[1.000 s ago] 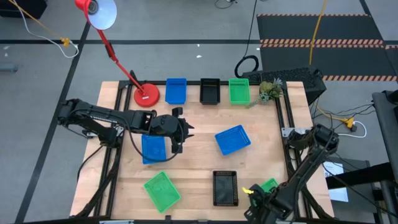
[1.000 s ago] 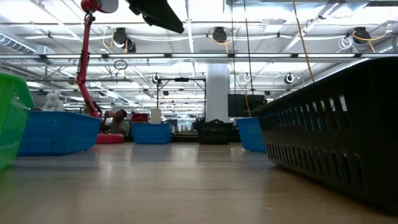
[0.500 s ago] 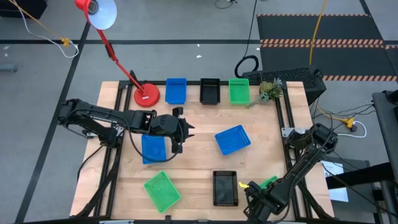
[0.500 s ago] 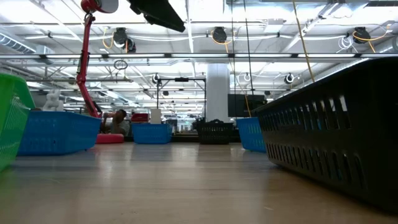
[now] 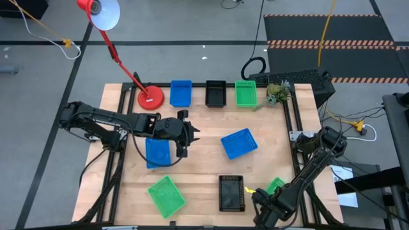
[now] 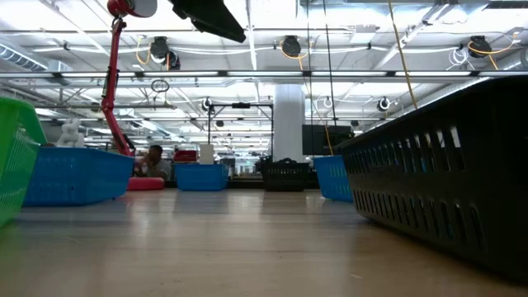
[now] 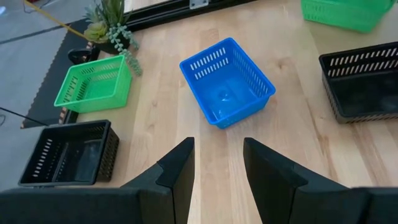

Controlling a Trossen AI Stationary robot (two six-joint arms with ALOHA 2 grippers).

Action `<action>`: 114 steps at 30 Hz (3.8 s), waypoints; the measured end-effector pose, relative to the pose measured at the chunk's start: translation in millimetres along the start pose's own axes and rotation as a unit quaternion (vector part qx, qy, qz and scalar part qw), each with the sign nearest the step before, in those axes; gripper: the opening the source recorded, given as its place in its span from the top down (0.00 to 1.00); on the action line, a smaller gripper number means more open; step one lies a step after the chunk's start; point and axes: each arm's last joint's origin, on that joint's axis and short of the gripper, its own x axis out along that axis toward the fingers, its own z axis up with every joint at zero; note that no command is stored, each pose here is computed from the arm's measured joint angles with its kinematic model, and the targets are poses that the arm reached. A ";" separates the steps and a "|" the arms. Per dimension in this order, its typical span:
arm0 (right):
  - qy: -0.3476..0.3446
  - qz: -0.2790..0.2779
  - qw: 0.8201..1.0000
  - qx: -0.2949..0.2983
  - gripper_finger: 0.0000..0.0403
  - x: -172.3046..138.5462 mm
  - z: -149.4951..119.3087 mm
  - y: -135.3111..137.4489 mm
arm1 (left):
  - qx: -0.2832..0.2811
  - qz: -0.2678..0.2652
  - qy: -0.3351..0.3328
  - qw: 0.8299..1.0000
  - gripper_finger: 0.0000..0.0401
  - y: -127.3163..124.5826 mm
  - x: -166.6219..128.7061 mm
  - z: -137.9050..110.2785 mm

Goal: Stack baskets by color
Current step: Stack the bottom right green basket on top of the top green basket

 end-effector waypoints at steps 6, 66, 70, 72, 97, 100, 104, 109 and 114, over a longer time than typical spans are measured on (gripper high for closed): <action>-0.008 -0.021 0.997 -0.072 0.99 -35.6 0.6 8.5 | 0.008 0.000 0.000 1.000 0.65 0.1 0.0 0.0; -0.242 -0.331 0.828 -0.383 0.99 -255.4 228.0 -165.5 | -0.051 0.074 0.131 0.987 0.65 34.8 3.1 -29.0; -0.237 -0.324 0.837 -0.371 0.99 -259.8 236.4 -181.4 | -0.044 0.073 0.128 0.988 0.65 34.9 3.3 -28.2; -0.237 -0.314 0.844 -0.365 0.99 -261.2 239.9 -187.7 | -0.043 0.073 0.127 0.988 0.65 35.0 3.4 -28.0; -0.189 -0.266 0.869 -0.372 0.99 -185.2 278.1 -224.2 | -0.046 0.075 0.112 0.990 0.65 35.4 3.9 -25.2; -0.179 -0.260 0.872 -0.374 0.99 -171.2 281.5 -232.2 | -0.047 0.076 0.107 0.990 0.65 35.6 4.1 -24.3; -0.173 -0.261 0.878 -0.361 0.99 -158.3 285.7 -245.2 | -0.048 0.077 0.104 0.991 0.65 35.7 4.2 -23.6; -0.170 -0.262 0.887 -0.341 0.99 -149.7 289.1 -259.6 | -0.048 0.077 0.102 0.991 0.65 35.8 4.3 -23.3; -0.166 -0.265 0.889 -0.335 0.99 -139.5 291.4 -271.0 | -0.048 0.077 0.102 0.991 0.65 35.8 4.3 -23.2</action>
